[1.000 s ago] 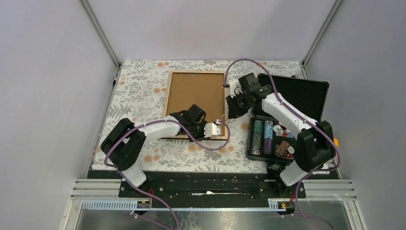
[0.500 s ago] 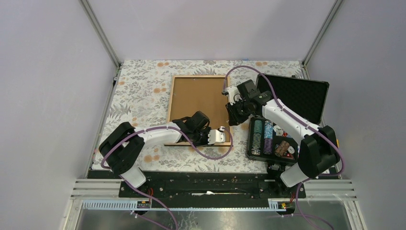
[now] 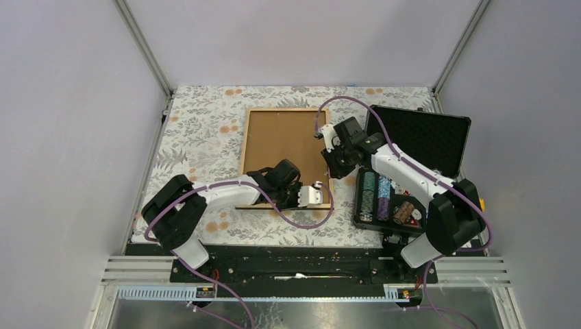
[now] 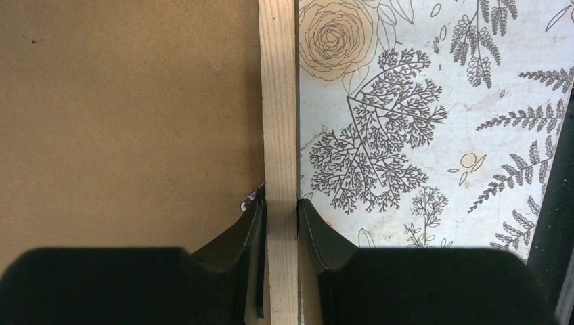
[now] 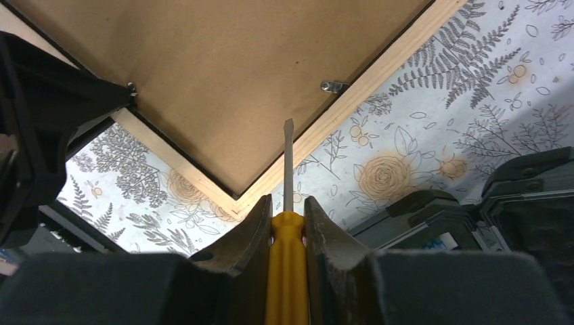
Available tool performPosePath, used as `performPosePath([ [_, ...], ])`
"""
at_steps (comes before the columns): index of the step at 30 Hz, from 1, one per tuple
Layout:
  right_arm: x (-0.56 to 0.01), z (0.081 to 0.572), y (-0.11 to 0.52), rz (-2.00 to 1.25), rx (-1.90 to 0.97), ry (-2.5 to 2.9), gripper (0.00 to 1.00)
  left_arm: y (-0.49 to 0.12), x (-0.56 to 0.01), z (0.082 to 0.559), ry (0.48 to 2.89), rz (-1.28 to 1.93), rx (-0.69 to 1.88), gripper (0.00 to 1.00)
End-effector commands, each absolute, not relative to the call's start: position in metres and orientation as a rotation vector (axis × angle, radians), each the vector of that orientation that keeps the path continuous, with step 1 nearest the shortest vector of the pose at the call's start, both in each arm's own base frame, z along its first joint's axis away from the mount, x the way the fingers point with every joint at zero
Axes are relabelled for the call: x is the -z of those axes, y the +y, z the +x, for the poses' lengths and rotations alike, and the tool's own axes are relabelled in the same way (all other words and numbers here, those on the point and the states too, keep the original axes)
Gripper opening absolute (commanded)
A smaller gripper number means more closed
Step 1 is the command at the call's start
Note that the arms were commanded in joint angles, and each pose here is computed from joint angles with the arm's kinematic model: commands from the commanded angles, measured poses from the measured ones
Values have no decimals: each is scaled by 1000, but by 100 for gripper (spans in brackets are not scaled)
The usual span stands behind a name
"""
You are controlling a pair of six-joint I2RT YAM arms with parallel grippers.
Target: Take the photo out of the frame
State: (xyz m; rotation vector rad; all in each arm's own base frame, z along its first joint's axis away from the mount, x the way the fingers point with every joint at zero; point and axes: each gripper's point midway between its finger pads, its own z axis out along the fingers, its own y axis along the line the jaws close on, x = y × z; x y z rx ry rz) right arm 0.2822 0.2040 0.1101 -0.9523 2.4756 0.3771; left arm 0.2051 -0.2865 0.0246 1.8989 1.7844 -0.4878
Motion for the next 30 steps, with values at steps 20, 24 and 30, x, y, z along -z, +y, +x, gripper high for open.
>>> performPosePath([
  [20, -103, 329, 200, -1010, -131, 2396, 0, -276, -3, 166, 1826, 2014, 584, 15],
  [24, -103, 329, 197, -1024, -103, 2397, 0, -277, -3, 165, 1824, 2018, 586, 15],
  [30, -117, 318, 194, -1022, -118, 2408, 0, -278, -2, 165, 1823, 2021, 587, 15],
])
